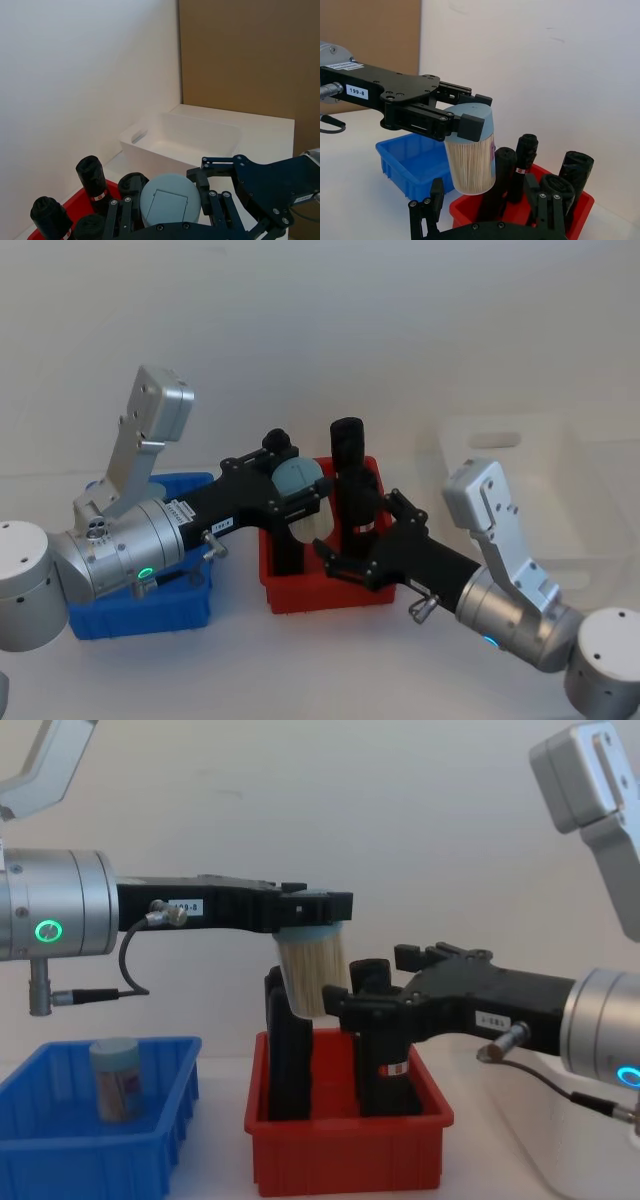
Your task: Pick the cotton swabs from the blue box and place them into the white box.
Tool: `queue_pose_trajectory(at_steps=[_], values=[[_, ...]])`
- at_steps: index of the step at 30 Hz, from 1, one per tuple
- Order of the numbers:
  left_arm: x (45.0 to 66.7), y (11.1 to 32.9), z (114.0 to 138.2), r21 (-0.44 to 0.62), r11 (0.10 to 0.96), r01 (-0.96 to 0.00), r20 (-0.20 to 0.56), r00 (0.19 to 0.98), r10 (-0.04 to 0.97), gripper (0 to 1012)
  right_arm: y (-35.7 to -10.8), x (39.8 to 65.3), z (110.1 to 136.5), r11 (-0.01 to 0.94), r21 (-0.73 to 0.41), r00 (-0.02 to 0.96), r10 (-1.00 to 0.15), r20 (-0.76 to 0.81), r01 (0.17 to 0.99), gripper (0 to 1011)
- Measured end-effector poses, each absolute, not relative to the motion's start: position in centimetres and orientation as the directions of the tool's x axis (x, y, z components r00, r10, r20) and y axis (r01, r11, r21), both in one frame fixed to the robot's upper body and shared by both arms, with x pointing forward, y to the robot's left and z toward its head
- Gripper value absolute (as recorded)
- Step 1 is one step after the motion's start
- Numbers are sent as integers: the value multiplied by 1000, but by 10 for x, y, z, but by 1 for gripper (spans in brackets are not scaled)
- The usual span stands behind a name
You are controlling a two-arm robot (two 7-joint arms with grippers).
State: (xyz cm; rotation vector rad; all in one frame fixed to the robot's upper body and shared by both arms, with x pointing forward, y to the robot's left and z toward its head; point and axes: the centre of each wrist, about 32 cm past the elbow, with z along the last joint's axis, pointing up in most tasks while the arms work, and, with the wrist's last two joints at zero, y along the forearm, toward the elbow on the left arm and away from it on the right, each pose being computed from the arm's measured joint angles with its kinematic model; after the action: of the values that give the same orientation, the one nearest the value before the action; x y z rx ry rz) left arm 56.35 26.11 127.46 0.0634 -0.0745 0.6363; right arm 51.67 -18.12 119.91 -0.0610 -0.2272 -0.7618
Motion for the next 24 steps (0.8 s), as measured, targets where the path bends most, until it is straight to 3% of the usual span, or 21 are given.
queue_pose_trajectory(at_steps=[24], values=[[564, 261, 1275, 36, 802, -596, 89, 802, 591, 670, -170, 559, 1198, 791, 21, 769, -600, 220, 611, 1002]])
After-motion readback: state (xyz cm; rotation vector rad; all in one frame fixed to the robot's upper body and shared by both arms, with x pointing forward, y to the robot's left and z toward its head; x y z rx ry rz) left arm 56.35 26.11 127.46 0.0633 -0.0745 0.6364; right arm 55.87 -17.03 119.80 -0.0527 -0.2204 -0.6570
